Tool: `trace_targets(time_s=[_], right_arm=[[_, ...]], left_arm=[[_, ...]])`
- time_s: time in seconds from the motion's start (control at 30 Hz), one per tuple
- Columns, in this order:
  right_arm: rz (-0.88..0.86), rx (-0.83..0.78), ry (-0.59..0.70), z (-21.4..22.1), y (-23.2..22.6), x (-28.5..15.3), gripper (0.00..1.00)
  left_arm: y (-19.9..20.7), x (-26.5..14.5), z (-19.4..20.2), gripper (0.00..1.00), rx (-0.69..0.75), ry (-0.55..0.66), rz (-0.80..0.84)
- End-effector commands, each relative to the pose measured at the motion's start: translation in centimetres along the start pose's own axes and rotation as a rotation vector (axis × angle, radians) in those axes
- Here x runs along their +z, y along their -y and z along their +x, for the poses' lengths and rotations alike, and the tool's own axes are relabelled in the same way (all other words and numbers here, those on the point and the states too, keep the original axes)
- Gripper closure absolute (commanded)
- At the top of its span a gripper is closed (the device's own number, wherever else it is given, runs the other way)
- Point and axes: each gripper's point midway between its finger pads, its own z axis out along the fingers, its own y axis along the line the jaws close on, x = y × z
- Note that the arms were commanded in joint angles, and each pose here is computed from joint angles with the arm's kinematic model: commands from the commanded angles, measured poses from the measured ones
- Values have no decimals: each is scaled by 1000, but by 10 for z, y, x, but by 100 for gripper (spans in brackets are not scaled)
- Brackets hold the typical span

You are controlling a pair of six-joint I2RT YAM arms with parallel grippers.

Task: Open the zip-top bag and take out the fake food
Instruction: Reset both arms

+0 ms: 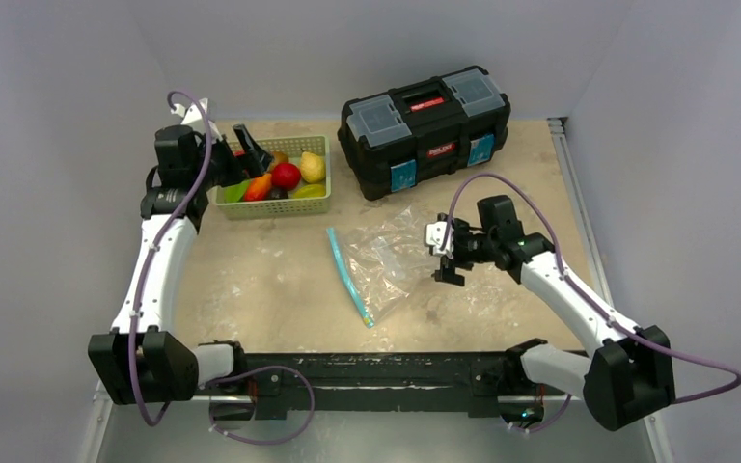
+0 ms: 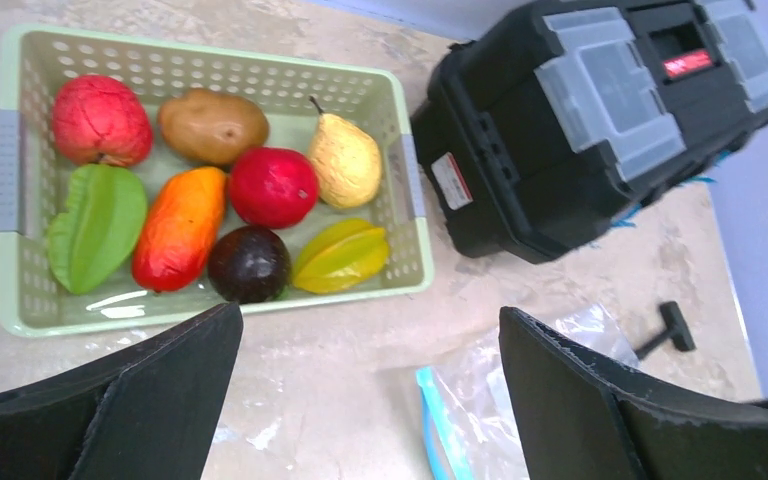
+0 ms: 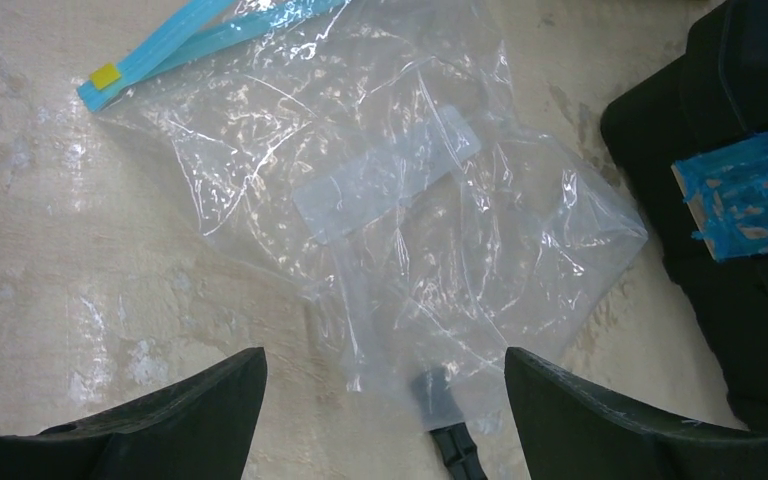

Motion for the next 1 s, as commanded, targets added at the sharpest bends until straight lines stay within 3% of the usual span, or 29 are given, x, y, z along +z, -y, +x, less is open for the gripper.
trace_targets(time_s=[0.0,0.33,0.5,0.57,0.73,0.97], right_arm=[[34,-24,54,-16,11,-16,12],[115,34,101,-23,24,-46,10],[167,64,101,-25,28,-58,7],[193,86,103,-28,31,-62,1],[247,139,97,-35,38,-75,1],[480,265,99,-47,73,-111,1]], left_arm=[[23,-26,4,0,-19,-3,101],[51,-74,38,0,11,-17,248],[52,-93,58,0,27,-22,267],[53,-101,64,0,43,-19,269],[53,-117,78,0,62,-4,273],[55,-132,91,0,71,7,285]])
